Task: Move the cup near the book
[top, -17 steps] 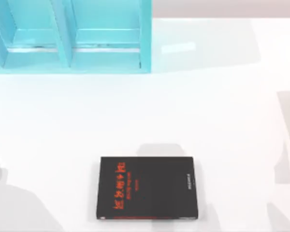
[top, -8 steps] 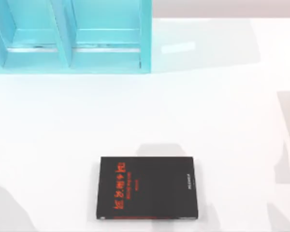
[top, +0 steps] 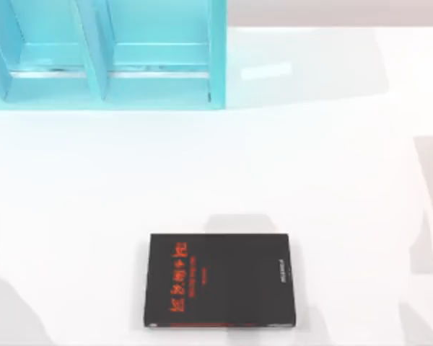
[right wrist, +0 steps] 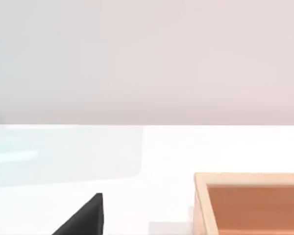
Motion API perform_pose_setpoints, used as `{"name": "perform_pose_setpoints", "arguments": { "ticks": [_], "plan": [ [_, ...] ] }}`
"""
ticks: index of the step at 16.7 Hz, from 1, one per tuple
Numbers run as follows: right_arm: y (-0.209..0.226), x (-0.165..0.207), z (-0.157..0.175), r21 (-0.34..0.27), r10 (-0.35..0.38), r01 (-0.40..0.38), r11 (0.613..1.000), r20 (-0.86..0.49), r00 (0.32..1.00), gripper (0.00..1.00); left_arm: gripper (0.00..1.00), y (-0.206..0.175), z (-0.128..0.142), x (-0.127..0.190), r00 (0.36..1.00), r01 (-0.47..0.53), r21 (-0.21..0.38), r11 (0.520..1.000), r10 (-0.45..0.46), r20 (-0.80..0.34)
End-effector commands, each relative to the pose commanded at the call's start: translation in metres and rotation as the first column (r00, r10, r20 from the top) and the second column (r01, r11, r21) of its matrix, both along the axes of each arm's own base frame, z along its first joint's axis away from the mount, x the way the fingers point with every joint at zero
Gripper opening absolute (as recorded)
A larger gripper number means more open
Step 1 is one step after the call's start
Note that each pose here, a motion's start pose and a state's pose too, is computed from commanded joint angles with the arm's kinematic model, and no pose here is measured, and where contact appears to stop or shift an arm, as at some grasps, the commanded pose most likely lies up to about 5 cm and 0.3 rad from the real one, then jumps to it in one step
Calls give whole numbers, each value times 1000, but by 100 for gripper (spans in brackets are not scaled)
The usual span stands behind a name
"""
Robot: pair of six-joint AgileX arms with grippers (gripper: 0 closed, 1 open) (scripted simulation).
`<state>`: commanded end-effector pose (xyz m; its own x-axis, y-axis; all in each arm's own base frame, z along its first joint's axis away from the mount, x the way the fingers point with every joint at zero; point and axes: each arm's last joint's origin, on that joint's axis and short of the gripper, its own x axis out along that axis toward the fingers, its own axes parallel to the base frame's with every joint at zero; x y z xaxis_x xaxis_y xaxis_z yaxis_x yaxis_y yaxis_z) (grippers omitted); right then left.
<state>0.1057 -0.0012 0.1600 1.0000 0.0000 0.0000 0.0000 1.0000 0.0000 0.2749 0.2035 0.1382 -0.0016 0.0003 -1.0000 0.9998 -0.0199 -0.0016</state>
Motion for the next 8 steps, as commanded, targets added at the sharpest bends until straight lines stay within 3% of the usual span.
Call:
{"name": "perform_pose_setpoints", "arguments": {
  "ticks": [6, 8],
  "plan": [
    [0, 0, 0, 0, 0, 0, 1000, 0, 1000, 100, 2, 0, 0, 0, 1000, 0, 0, 1000, 0, 0],
    [0, 0, 0, 0, 0, 0, 1000, 0, 1000, 100, 0, 0, 0, 0, 1000, 0, 0, 1000, 0, 0]
  ]
}}
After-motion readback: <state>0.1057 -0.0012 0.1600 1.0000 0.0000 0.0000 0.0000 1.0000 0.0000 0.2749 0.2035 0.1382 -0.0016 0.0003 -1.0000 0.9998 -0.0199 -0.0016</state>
